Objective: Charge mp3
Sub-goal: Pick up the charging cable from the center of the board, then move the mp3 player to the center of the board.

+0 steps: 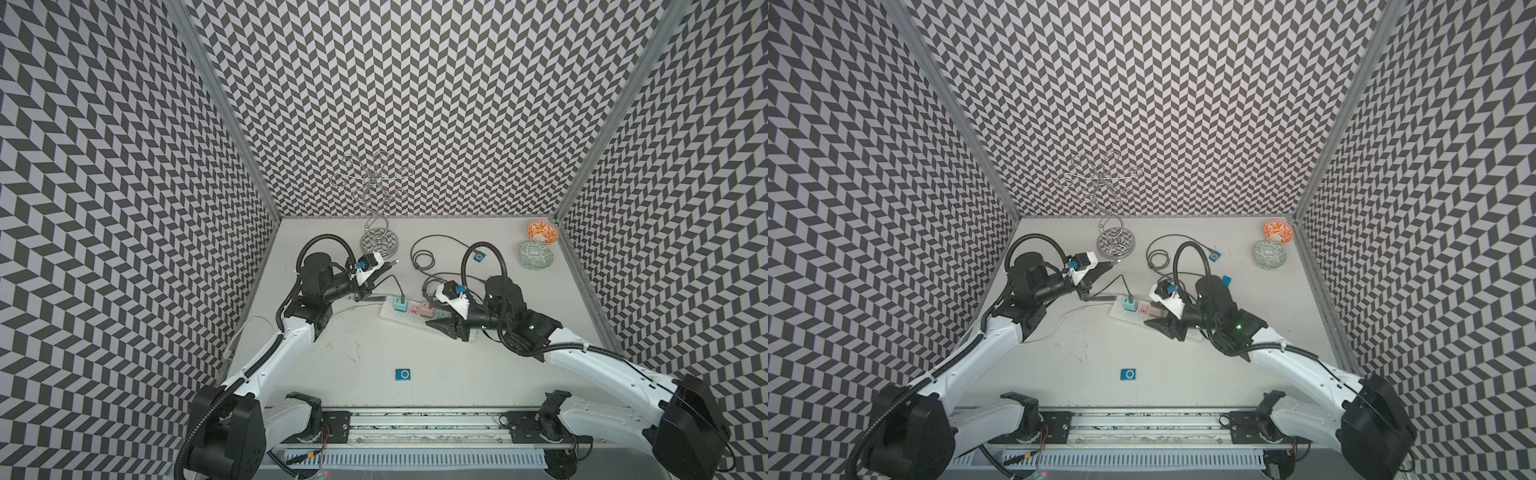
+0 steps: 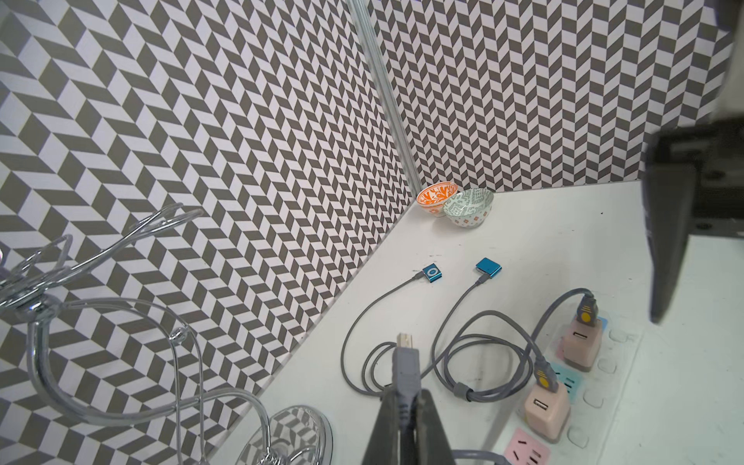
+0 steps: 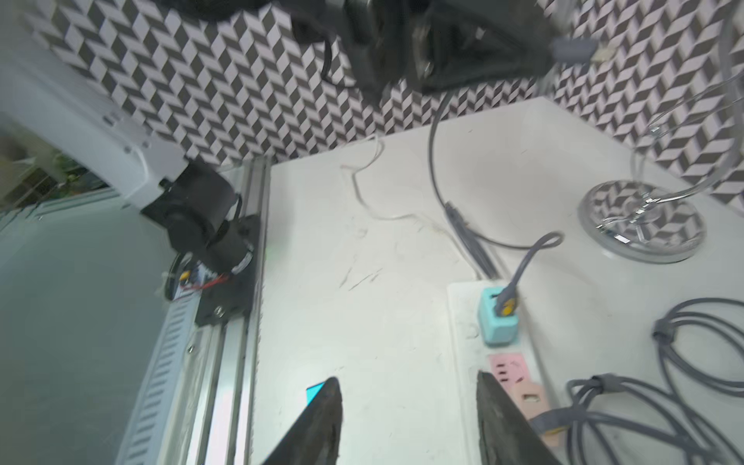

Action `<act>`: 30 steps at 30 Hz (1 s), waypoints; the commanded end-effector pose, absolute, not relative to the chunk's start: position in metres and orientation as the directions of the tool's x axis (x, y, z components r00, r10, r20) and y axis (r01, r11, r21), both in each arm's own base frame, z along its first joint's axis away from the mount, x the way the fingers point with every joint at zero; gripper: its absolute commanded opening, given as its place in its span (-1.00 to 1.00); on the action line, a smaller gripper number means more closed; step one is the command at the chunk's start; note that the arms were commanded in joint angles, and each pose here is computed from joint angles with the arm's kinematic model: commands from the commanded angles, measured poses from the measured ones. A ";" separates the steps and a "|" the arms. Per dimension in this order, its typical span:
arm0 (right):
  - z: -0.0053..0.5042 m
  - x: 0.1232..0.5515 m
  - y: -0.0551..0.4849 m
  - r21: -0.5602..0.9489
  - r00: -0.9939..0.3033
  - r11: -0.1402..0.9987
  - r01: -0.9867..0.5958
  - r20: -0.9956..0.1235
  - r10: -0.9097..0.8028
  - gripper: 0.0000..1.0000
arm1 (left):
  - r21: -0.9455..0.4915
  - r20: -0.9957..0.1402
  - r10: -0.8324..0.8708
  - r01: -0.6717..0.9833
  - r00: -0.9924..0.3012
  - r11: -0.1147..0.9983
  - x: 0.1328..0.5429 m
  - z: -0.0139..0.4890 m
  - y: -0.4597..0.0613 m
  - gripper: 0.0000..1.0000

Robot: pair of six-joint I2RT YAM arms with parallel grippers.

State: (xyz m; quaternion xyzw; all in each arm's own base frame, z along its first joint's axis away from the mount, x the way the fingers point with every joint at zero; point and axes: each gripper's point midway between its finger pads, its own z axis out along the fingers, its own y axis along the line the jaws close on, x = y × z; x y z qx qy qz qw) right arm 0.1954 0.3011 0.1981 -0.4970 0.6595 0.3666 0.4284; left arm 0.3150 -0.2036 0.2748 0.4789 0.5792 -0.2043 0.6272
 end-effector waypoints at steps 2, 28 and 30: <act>0.185 0.163 0.319 -0.008 -0.038 0.163 -0.987 -0.960 -0.278 0.15 | 0.301 -0.940 0.301 0.806 0.161 0.510 0.312 0.271 -0.194 -1.00; 0.033 0.136 0.372 -0.132 0.017 0.133 -0.982 -0.769 -0.639 0.35 | 0.269 -0.948 0.303 0.746 0.095 0.609 0.324 0.278 -0.180 -1.00; 0.027 0.138 0.372 -0.125 -0.002 0.146 -0.981 -0.756 -0.655 0.32 | 0.273 -0.947 0.307 0.746 0.096 0.607 0.324 0.277 -0.180 -1.00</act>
